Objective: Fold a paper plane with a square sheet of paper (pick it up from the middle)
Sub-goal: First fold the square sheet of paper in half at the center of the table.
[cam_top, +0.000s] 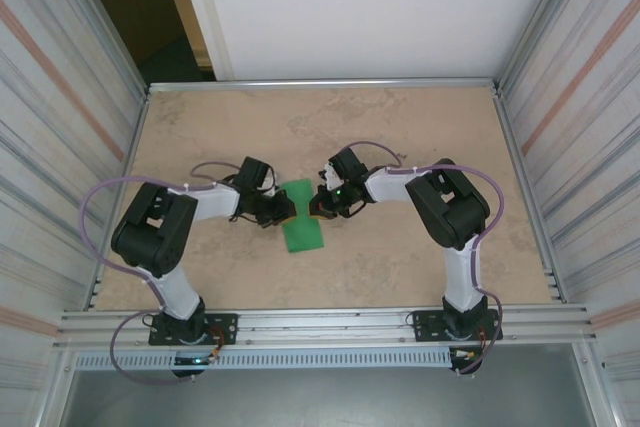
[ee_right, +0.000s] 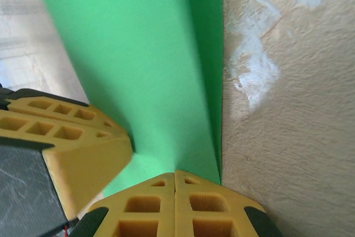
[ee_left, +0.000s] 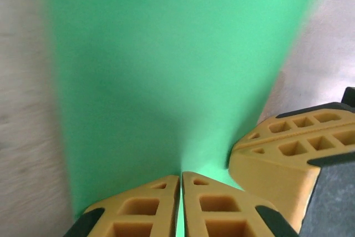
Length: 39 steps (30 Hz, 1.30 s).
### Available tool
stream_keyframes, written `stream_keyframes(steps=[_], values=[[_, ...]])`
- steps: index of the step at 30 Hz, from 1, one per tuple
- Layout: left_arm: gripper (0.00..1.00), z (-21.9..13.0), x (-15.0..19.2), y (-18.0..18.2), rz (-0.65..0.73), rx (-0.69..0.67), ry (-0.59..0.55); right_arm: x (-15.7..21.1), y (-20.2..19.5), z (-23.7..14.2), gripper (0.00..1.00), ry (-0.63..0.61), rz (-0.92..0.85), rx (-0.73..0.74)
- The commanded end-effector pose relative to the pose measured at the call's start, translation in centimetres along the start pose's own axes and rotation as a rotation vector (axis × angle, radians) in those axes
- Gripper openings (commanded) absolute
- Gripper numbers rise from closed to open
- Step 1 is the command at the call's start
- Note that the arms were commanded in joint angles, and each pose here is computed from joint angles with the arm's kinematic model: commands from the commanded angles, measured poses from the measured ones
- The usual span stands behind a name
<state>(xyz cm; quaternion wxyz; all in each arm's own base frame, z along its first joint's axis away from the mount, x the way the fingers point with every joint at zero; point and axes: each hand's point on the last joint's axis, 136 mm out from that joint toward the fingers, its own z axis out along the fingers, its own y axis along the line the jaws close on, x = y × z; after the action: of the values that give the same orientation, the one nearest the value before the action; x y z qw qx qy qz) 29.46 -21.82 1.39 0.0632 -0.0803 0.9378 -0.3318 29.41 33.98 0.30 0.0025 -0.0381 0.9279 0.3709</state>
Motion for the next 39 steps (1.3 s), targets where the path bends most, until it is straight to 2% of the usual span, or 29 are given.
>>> stream_keyframes(steps=[1, 6, 12, 16, 21, 26, 30, 36, 39], values=[[0.12, -1.1, 2.3, 6.5, -0.107, -0.166, 0.036, 7.2, -15.7, 0.6, 0.00, 0.154, 0.219, 0.517], [0.12, -3.5, 1.3, 6.9, -0.139, -0.137, -0.034, 7.0, -15.5, 0.5, 0.00, 0.147, 0.217, 0.513], [0.12, -5.8, -0.6, 0.4, -0.004, 0.019, -0.127, 6.7, -14.9, 0.6, 0.00, 0.140, 0.210, 0.498], [0.13, -4.5, -0.4, -2.8, 0.057, 0.075, -0.109, 6.6, -14.7, 0.8, 0.00, 0.139, 0.209, 0.491], [0.13, -1.4, -0.8, -3.6, 0.065, 0.077, -0.037, 6.7, -14.6, 0.9, 0.00, 0.145, 0.210, 0.489], [0.13, 0.2, -1.6, -2.7, 0.065, 0.049, -0.012, 6.6, -14.8, 0.7, 0.00, 0.141, 0.212, 0.492], [0.13, 0.2, -2.9, 0.6, 0.022, -0.024, -0.042, 6.7, -15.0, 0.6, 0.00, 0.140, 0.215, 0.495], [0.12, -2.5, -5.0, 6.7, -0.120, -0.089, -0.101, 6.9, -15.2, 0.7, 0.00, 0.146, 0.213, 0.505], [0.12, -4.1, -6.1, 6.4, -0.131, -0.058, -0.135, 6.9, -15.4, 0.5, 0.00, 0.140, 0.214, 0.509]])
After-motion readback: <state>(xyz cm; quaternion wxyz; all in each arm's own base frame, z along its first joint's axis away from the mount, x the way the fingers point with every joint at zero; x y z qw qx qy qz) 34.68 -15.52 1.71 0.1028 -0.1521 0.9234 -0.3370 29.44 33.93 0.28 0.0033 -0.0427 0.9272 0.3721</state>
